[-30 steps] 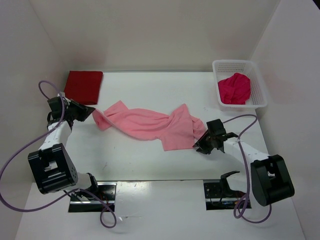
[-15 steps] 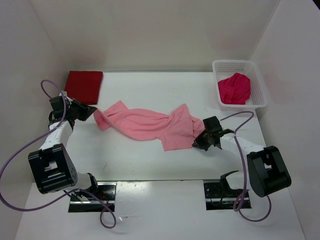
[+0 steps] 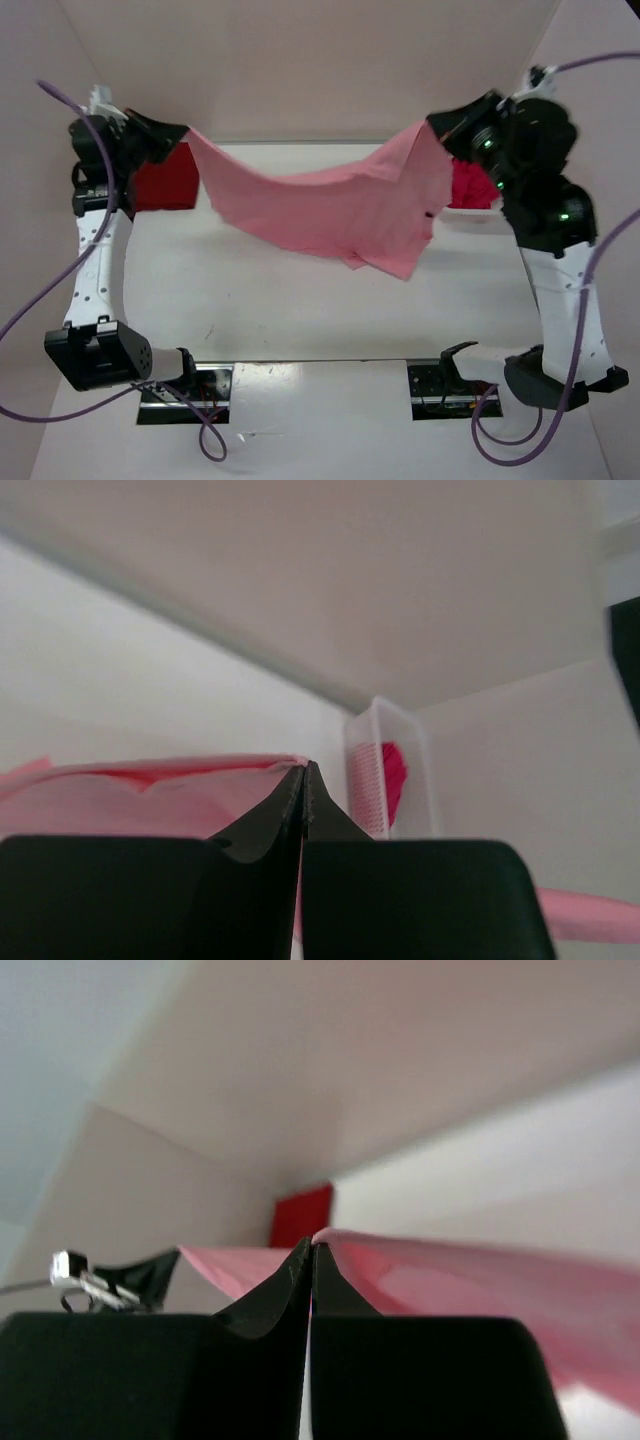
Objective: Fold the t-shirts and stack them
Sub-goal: Flatten out the tshirt
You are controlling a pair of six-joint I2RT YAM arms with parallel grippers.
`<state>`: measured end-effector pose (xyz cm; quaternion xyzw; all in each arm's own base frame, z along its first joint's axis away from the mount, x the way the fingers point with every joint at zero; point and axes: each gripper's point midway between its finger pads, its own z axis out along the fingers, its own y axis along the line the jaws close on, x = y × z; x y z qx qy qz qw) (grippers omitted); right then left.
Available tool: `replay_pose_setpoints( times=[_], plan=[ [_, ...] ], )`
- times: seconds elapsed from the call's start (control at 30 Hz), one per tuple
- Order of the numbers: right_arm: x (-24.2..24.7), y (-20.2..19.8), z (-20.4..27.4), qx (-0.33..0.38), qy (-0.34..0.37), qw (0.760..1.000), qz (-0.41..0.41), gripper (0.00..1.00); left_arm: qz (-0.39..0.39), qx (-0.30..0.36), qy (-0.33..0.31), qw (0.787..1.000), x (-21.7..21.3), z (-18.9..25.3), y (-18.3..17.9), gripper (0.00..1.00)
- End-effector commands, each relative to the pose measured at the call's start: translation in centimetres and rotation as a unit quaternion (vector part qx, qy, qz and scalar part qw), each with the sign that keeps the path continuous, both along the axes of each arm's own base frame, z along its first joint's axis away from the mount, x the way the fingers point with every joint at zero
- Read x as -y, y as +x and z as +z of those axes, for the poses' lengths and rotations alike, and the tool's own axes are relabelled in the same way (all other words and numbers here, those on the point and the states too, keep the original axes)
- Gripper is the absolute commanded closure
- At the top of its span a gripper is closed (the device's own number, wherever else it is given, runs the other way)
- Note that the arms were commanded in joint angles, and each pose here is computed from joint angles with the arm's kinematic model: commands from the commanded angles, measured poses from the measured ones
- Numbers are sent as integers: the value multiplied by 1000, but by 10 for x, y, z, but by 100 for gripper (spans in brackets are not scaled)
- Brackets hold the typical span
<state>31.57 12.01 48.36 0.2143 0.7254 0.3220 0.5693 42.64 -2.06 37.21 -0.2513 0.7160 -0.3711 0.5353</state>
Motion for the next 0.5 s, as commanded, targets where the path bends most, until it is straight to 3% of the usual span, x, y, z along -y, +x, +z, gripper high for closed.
replay_pose_setpoints(
  times=[0.0, 0.07, 0.1, 0.23, 0.33, 0.4, 0.43, 0.47],
  plan=[
    [30, -32, 81, 87, -63, 994, -32, 100, 27, 118, 3, 993, -13, 112, -46, 100],
    [38, -54, 137, 155, -53, 986, -38, 100, 43, 139, 2, 989, -27, 141, -58, 100],
    [40, -61, 151, 177, -56, 982, -35, 100, 38, 174, 10, 984, -23, 175, -74, 100],
    [42, -92, 203, 267, -22, 963, -25, 100, 34, 220, 8, 975, -22, 224, -101, 100],
    [41, -92, 216, 291, -19, 956, -24, 100, 47, 221, 7, 974, -26, 228, -99, 100],
    [35, -73, 210, 282, -34, 958, -24, 100, 48, 205, 1, 978, -32, 212, -85, 100],
    [27, -42, 187, 247, -53, 967, -28, 100, 49, 196, -2, 979, -35, 202, -78, 100],
    [26, -30, 187, 253, -55, 965, -35, 100, 56, 166, -14, 984, -42, 174, -64, 100]
  ],
)
